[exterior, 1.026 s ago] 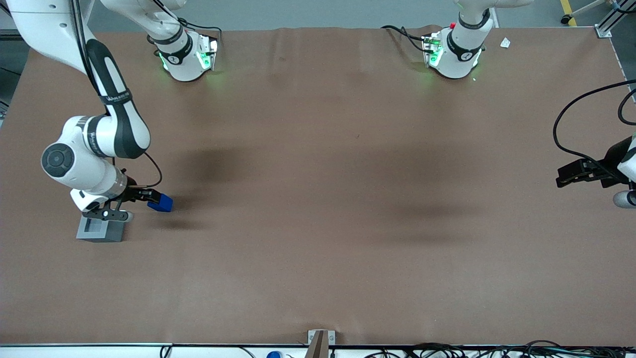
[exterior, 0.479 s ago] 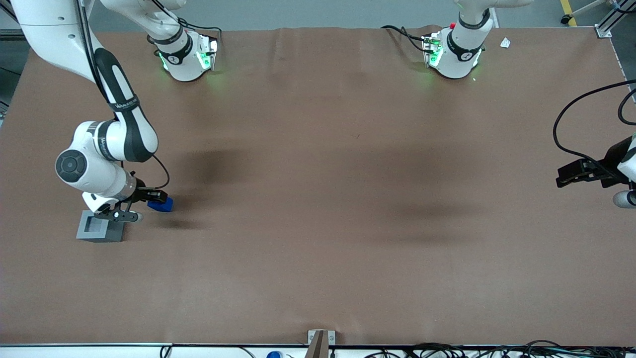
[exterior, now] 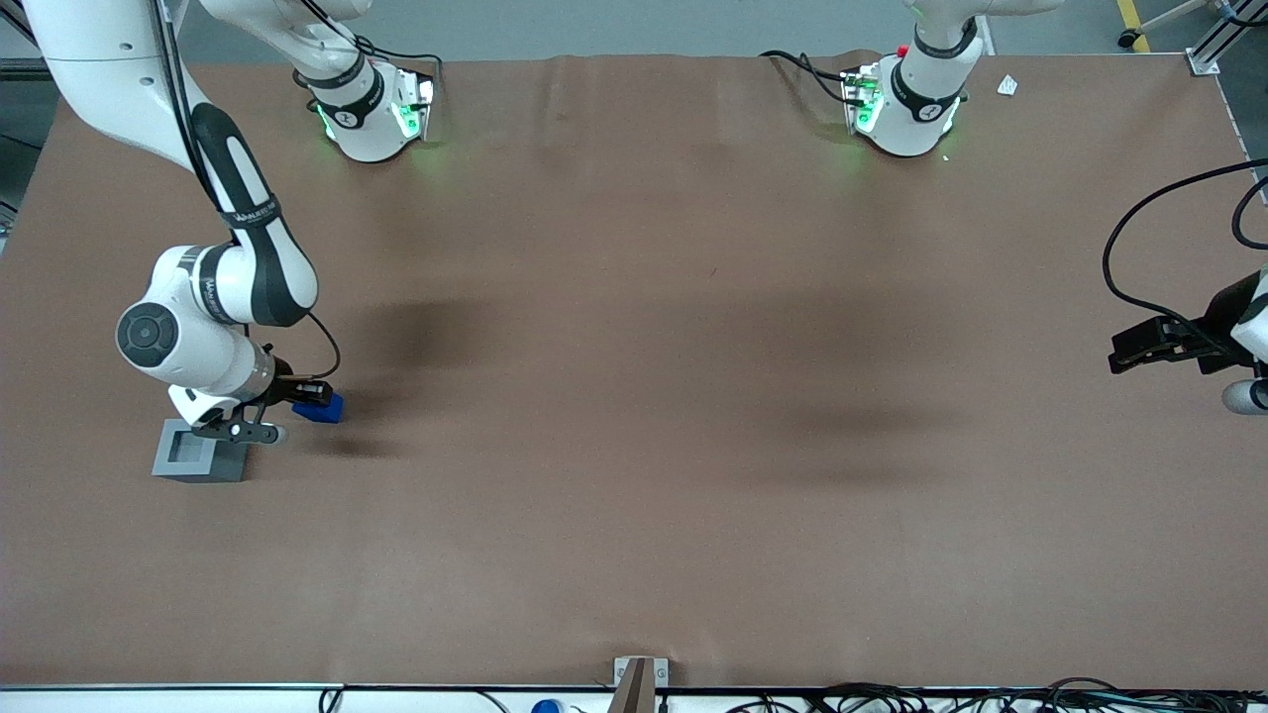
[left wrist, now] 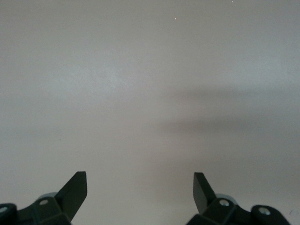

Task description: Insert blue part into gray base with right arm

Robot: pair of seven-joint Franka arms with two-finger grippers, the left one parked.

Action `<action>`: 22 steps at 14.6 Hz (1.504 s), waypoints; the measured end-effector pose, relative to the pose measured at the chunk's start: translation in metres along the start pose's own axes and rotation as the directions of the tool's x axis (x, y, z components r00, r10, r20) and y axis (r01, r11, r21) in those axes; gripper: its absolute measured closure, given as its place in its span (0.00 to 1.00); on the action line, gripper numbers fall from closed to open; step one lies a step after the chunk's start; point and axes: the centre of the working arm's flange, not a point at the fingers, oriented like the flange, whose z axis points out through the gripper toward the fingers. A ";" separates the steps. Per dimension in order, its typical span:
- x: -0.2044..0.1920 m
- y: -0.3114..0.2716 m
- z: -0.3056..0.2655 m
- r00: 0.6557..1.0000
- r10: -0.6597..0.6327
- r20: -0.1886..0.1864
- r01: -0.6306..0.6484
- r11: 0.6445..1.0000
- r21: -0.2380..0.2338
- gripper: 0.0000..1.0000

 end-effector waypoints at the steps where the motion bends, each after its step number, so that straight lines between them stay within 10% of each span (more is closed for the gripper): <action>1: 0.005 0.002 -0.006 1.000 0.005 -0.010 -0.005 1.000 0.001 0.49; 10: 0.065 0.090 -0.139 1.000 0.015 -0.006 -0.015 1.000 0.010 0.49; 22: 0.089 0.155 -0.097 0.993 -0.084 0.086 0.082 0.996 0.027 0.49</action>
